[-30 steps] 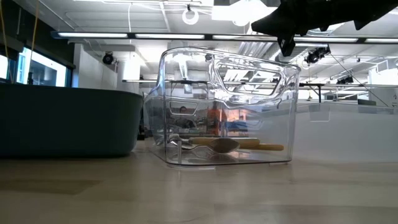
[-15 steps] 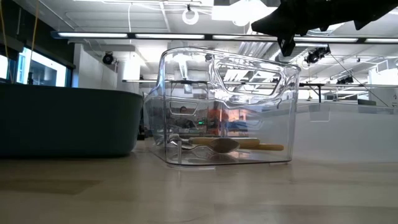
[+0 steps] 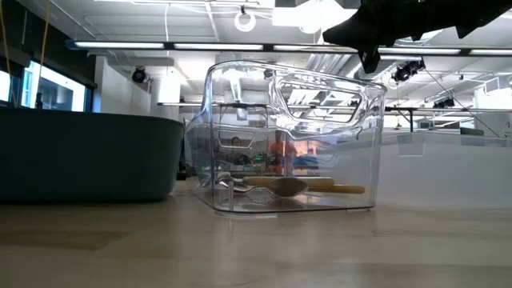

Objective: Sort silverware by color (type)
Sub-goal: Put the orange spoon into the transparent bin

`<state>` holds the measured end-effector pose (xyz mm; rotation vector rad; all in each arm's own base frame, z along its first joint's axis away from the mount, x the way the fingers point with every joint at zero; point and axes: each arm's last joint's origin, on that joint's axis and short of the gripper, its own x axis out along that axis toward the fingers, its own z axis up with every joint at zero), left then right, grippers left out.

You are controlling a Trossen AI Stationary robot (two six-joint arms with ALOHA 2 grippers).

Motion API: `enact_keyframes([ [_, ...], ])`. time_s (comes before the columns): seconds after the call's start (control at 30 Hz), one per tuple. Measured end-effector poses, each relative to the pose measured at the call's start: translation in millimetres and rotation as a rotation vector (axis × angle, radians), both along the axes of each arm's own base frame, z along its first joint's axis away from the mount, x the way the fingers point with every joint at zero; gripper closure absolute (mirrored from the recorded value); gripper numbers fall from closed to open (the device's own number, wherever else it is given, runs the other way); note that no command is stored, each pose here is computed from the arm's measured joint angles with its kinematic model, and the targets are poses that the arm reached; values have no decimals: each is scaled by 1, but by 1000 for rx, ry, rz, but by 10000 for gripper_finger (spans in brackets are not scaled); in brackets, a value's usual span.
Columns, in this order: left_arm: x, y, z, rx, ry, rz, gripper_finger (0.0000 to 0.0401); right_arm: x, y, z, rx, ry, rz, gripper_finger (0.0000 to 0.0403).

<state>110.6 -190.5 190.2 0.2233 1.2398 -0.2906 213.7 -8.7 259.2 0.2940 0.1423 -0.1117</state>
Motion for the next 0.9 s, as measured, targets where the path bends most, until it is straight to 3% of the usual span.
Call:
enact_keyframes([
  [0.13,-3,4,16,-85,-17,-7,401,0,0,0,-3,1,0,403],
  [0.33,-3,4,18,-101,-21,-8,397,0,0,0,-9,6,1,403],
  [0.67,5,-18,-8,-104,32,-12,325,0,0,-1,-9,9,0,403],
  [0.9,7,-23,-31,-8,84,-9,278,0,0,-1,-9,13,-1,403],
])
